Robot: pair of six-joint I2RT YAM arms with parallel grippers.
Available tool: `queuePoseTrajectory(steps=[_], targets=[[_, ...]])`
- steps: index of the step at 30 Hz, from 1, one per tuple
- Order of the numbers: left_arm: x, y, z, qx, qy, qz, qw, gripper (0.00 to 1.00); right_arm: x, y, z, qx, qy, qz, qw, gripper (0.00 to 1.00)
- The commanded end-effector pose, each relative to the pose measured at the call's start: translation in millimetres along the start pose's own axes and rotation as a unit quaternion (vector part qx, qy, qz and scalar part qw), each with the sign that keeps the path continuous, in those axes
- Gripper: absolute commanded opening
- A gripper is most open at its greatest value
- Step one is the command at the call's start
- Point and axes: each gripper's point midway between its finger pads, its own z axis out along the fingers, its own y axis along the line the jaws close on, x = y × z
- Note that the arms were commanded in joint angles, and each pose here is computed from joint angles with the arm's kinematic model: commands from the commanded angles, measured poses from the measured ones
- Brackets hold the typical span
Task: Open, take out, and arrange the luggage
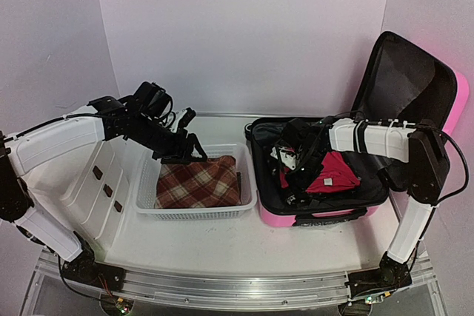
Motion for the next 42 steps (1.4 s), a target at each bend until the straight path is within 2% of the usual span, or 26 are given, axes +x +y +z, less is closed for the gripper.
queuePoseTrajectory(steps=[1, 3, 6, 19, 25, 30, 35, 42], targets=[[-15, -20, -17, 0.026, -0.026, 0.015, 0.999, 0.62, -22, -16, -16, 0.017, -0.042, 0.008, 0.999, 0.35], [-15, -21, -19, 0.027, -0.028, 0.015, 0.999, 0.62, -22, -15, -17, 0.01, -0.044, 0.005, 0.999, 0.36], [-15, -22, -20, 0.028, -0.029, 0.014, 0.999, 0.62, -21, -15, -20, 0.006, -0.046, 0.001, 0.999, 0.48], [-17, -25, -21, 0.034, -0.028, 0.01, 0.999, 0.61, -15, -15, -27, -0.008, -0.047, -0.007, 0.999, 0.64], [-17, -26, -21, 0.034, -0.028, 0.006, 0.999, 0.61, -15, -20, -29, -0.013, -0.051, -0.006, 0.999, 0.65], [-19, -27, -20, 0.037, -0.027, 0.004, 0.999, 0.6, -14, -20, -32, -0.023, -0.055, -0.008, 0.998, 0.57], [-20, -28, -18, 0.039, -0.025, 0.002, 0.999, 0.6, -10, -20, -33, -0.03, -0.054, -0.018, 0.998, 0.64], [-22, -30, -13, 0.042, -0.02, 0.0, 0.999, 0.6, -10, -25, -26, -0.024, -0.044, -0.013, 0.999, 0.66]])
